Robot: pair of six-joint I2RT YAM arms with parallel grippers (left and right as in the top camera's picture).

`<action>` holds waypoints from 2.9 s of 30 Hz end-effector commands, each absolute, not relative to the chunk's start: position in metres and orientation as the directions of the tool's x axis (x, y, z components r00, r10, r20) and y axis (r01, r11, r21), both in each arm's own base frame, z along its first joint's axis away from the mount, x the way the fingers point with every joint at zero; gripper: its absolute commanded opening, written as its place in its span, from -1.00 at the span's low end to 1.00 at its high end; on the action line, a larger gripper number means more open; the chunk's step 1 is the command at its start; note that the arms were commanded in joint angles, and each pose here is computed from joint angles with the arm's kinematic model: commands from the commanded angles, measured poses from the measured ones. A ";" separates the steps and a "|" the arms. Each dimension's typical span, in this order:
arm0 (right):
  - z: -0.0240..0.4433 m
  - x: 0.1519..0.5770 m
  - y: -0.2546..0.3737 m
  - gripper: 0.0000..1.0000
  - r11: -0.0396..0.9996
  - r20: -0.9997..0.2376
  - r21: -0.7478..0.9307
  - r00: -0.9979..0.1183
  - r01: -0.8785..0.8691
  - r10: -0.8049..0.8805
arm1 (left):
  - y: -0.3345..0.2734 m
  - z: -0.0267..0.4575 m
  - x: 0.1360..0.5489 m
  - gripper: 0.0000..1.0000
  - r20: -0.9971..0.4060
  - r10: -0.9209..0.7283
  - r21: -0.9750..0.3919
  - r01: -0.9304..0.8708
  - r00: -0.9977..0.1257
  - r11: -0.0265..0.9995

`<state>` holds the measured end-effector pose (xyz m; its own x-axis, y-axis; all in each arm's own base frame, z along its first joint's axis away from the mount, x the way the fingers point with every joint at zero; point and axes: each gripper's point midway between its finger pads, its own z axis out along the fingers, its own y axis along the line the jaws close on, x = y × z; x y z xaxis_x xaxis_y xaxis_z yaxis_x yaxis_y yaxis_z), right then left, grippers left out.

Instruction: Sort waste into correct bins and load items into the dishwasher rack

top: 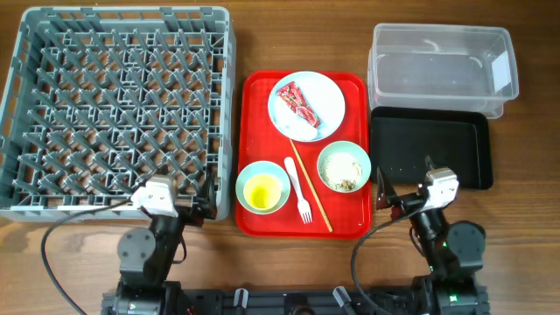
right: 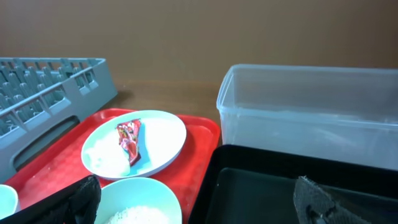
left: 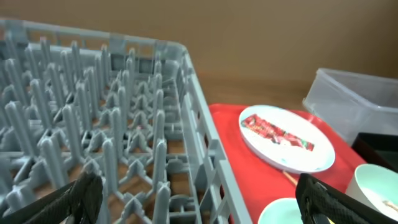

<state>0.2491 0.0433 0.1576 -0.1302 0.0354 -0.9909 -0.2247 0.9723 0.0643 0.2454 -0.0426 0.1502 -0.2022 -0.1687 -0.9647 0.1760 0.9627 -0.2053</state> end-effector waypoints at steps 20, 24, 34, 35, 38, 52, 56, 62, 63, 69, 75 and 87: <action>0.217 0.315 0.066 1.00 0.938 -0.775 0.166 -0.628 -0.303 -0.066 | -0.045 0.200 0.285 1.00 -0.728 -0.152 -0.243 0.044 -0.669 0.969; 0.229 0.321 0.067 1.00 0.940 -0.728 0.209 -0.684 -0.270 -0.035 | -0.049 0.199 0.275 1.00 -0.707 -0.154 -0.263 0.055 -0.690 0.963; 0.232 0.322 0.070 0.99 0.936 -0.710 0.286 -0.702 -0.206 0.062 | -0.052 0.213 0.266 1.00 -0.731 -0.166 -0.285 0.076 -0.662 0.955; 0.232 0.322 0.072 1.00 0.937 -0.709 0.280 -0.703 -0.208 0.056 | -0.051 0.213 0.266 1.00 -0.722 -0.182 -0.294 0.058 -0.668 0.954; 0.231 0.325 0.082 0.99 0.944 -0.705 0.227 -0.709 -0.238 -0.009 | -0.044 0.214 0.268 1.00 -0.690 -0.243 -0.311 -0.024 -0.682 0.950; 0.228 0.379 0.182 0.91 0.843 -0.586 0.052 -0.700 -0.535 -0.408 | -0.031 0.225 0.278 1.00 -0.591 -0.279 -0.257 -0.151 -0.757 0.954; 0.181 0.390 0.204 0.82 0.818 -0.515 0.067 -0.722 -0.571 -0.462 | -0.031 0.225 0.278 1.00 -0.590 -0.279 -0.257 -0.152 -0.758 0.954; 0.114 0.407 0.218 0.56 0.880 -0.405 0.153 -0.841 -0.450 -0.359 | -0.031 0.225 0.278 1.00 -0.590 -0.279 -0.257 -0.152 -0.758 0.954; 0.106 0.409 0.218 0.53 0.883 -0.395 0.157 -0.847 -0.443 -0.355 | -0.031 0.225 0.278 1.00 -0.590 -0.279 -0.257 -0.152 -0.758 0.954; 0.068 0.406 0.226 0.40 0.884 -0.317 0.206 -0.883 -0.419 -0.345 | -0.031 0.225 0.278 1.00 -0.589 -0.279 -0.257 -0.152 -0.758 0.954; 0.044 0.400 0.224 0.32 0.888 -0.264 0.214 -0.899 -0.407 -0.348 | -0.031 0.224 0.277 1.00 -0.588 -0.279 -0.256 -0.153 -0.759 0.954; 0.021 0.394 0.222 0.13 0.907 -0.205 0.223 -0.927 -0.357 -0.314 | -0.030 0.223 0.275 1.00 -0.580 -0.279 -0.254 -0.155 -0.765 0.955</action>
<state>0.4016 0.2206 0.0385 -0.9109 -0.3263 -0.2524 -0.3799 0.9021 0.2049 0.2738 -0.0340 0.2173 -0.7770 -0.2627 -0.5721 -0.1357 0.9573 -0.2553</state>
